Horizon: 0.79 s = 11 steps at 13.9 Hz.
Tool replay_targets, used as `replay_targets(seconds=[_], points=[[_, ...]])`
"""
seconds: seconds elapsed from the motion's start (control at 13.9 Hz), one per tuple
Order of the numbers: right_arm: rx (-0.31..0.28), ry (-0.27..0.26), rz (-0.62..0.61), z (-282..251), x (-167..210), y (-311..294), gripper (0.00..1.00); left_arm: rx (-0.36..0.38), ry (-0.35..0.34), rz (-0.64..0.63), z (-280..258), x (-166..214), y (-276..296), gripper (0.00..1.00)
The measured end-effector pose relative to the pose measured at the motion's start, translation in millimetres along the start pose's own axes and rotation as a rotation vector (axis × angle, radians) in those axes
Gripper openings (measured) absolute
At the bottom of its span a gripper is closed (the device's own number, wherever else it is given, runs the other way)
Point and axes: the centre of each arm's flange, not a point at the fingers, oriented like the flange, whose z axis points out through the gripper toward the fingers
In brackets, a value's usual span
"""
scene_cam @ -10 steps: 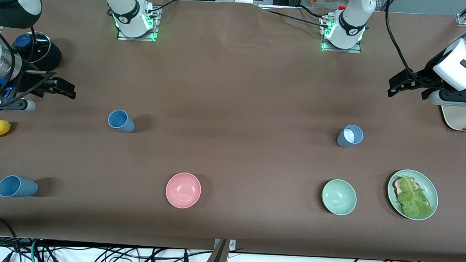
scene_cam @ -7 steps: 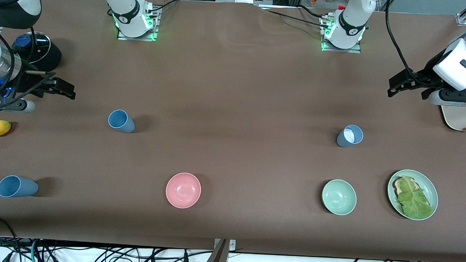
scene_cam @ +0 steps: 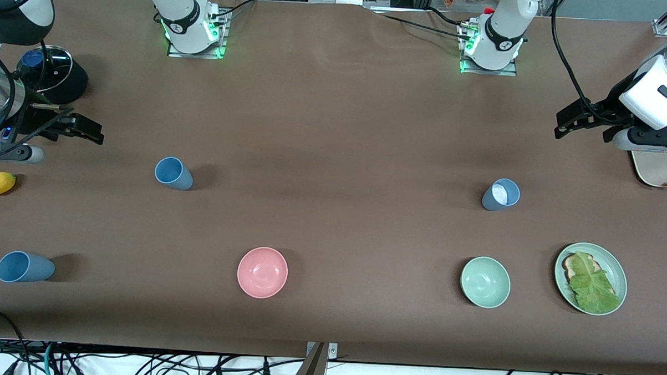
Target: Stack blue cups with both arms
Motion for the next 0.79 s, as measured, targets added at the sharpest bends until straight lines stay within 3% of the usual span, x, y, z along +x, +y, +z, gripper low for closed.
replay_targets(seconds=[0.79], points=[[0.000,-0.001,0.000,0.2,0.1,0.0,1.00,0.002,-0.017,-0.004,2.0,-1.1,-2.6,1.00]])
